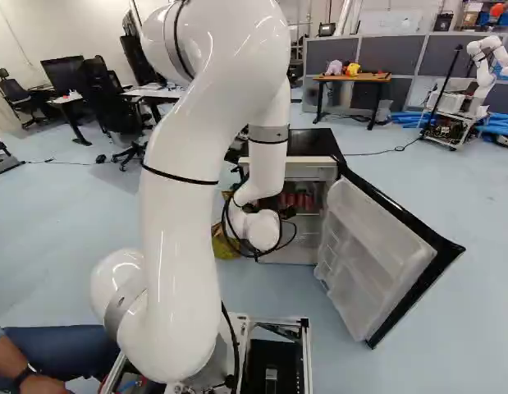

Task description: Grab a drink from the fridge

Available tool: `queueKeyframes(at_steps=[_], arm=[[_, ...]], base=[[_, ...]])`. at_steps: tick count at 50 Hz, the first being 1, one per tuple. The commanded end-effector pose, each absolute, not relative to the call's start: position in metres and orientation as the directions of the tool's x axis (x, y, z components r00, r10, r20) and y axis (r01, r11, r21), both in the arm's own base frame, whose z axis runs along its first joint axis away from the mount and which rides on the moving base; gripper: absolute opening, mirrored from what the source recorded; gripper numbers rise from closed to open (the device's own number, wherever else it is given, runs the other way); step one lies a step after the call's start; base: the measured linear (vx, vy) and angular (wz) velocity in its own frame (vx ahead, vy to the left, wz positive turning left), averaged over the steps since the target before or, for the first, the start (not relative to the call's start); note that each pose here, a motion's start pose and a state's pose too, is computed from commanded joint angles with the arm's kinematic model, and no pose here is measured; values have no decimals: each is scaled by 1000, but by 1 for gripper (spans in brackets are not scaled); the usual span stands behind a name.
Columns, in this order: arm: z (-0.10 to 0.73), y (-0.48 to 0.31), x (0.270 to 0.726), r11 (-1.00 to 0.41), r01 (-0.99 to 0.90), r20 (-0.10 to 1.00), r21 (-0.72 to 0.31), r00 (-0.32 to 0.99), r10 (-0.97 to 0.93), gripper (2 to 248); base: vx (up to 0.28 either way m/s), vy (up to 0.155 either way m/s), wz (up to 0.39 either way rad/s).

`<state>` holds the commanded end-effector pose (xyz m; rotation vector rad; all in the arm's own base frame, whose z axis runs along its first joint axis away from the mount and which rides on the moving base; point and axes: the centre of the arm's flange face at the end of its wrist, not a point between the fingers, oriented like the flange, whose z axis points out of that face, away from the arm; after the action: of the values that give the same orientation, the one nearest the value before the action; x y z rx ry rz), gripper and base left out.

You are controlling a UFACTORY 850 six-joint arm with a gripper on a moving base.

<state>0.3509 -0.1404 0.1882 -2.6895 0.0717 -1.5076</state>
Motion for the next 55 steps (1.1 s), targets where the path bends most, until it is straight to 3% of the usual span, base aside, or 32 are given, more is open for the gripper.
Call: queueKeyframes(at_steps=[55], arm=[[119, -157, 370, -993, 3, 818, -119, 567, -96, 247]], base=[[0, 0, 0]])
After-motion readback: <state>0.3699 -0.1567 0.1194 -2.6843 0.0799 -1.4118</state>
